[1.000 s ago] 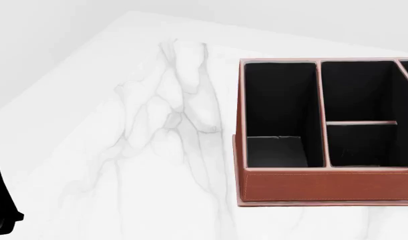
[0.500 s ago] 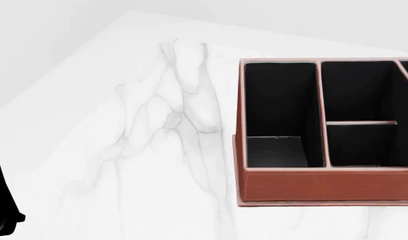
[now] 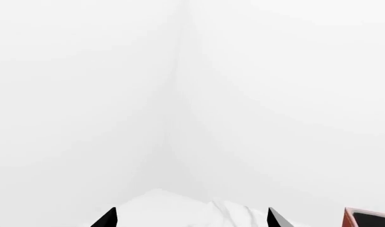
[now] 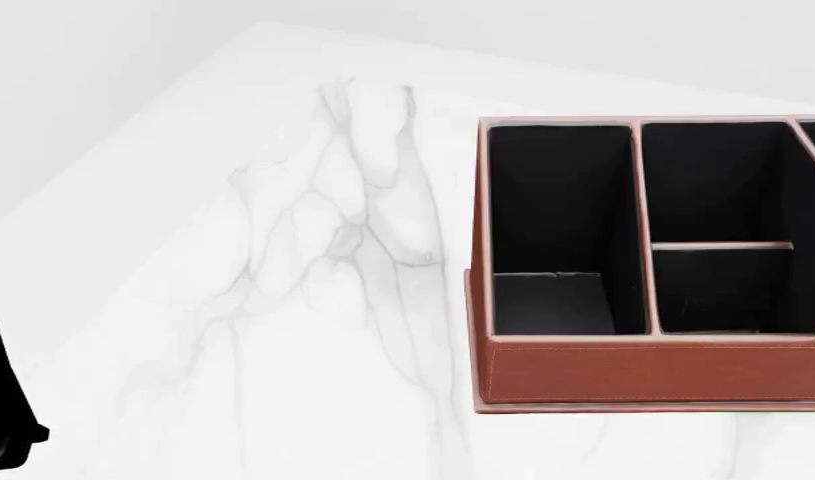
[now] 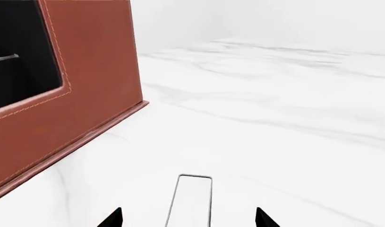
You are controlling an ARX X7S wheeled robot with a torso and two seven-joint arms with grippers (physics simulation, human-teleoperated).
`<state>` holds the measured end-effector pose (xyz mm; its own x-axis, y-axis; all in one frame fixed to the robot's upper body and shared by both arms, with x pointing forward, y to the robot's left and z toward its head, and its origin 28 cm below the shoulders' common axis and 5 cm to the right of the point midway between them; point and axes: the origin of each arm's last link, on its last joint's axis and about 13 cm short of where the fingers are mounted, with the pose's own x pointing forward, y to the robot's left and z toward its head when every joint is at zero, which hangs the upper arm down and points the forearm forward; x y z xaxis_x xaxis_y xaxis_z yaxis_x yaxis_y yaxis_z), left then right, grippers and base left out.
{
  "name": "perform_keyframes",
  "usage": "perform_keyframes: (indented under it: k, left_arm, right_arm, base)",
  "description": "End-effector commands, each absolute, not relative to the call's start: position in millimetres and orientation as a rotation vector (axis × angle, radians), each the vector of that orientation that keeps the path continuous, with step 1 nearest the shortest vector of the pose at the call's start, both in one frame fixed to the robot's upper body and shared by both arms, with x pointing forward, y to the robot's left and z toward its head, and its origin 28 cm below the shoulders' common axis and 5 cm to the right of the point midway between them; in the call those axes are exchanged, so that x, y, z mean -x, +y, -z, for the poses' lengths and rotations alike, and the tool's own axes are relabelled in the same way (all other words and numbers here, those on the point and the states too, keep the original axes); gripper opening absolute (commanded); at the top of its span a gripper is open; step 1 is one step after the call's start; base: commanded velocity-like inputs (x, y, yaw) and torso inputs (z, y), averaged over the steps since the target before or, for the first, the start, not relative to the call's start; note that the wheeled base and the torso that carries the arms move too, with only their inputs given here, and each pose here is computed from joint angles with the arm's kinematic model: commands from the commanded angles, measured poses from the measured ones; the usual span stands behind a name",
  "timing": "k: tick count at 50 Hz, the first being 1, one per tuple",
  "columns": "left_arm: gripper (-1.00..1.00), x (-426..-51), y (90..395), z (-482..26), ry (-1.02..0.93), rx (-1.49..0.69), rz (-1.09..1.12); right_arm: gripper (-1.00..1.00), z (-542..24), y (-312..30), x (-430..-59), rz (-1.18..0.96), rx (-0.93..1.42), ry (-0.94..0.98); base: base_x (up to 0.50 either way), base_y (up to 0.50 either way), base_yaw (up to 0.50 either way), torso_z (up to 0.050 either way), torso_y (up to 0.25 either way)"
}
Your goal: Pick up the book and place it in the left compartment of the caddy.
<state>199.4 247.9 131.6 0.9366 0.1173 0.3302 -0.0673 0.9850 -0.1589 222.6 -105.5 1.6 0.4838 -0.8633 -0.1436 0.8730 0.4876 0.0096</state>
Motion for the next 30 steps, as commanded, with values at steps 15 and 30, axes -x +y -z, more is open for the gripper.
perform_keyframes:
  k: [15, 30]
  left_arm:
    - [1.00, -198.7, 248.8, -131.4, -0.345, 0.149, -0.096]
    - [1.00, -197.6, 249.4, -130.9, -0.345, 0.152, -0.097]
  right_arm:
    - [1.00, 12.7, -99.4, -216.1, 1.063, -0.098, 0.173]
    - [1.00, 14.7, -95.4, -214.4, 1.049, -0.093, 0.179]
  base:
    - [0.00, 0.00, 0.00, 0.000, 0.000]
    - [0.00, 0.00, 0.00, 0.000, 0.000]
